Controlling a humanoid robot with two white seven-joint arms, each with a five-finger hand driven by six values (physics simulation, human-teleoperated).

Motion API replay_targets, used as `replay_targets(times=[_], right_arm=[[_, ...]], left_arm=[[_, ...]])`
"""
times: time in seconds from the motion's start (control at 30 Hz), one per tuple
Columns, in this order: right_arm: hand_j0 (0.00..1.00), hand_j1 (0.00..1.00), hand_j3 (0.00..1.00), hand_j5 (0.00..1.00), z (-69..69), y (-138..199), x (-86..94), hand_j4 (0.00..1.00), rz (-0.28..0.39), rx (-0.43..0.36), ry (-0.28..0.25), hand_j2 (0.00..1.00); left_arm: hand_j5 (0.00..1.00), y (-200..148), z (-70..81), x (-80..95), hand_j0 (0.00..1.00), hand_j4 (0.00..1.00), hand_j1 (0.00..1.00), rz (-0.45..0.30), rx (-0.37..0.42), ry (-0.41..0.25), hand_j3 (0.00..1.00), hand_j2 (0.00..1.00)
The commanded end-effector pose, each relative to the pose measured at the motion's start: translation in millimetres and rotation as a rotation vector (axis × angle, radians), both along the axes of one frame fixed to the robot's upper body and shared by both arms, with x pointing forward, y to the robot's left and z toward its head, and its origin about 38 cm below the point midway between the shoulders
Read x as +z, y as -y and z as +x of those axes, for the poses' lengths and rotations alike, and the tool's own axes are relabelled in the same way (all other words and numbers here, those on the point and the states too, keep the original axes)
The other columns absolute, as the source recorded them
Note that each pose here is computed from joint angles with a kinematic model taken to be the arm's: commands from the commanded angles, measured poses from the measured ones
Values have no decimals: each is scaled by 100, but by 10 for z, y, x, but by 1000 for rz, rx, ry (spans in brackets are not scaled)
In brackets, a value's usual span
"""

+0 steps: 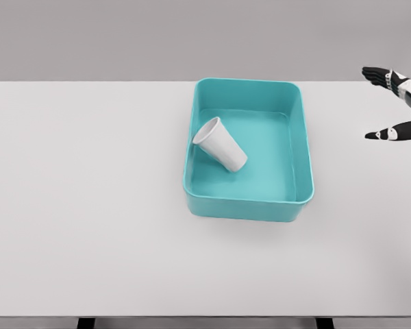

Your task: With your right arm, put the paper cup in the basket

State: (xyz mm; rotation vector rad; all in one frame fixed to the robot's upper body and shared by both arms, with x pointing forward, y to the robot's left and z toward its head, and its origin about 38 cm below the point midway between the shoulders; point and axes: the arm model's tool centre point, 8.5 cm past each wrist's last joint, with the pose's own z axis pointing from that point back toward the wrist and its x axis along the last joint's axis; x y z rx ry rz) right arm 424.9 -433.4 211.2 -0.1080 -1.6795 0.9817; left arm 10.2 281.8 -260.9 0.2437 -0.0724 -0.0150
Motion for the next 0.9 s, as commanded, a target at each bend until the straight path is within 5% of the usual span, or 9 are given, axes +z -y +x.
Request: replay_targets(times=[0.0,0.87], right_arm=[[100,100,100,100,1,43,-4,100,15,-14,0,100],[100,100,100,100,33,-115,-106,100,58,3,-8,100]], left_arm=[[100,-1,-1,0,100,100,100,0,0,0,100,100],[100,-1,-1,0,100,100,100,0,0,0,100,100]])
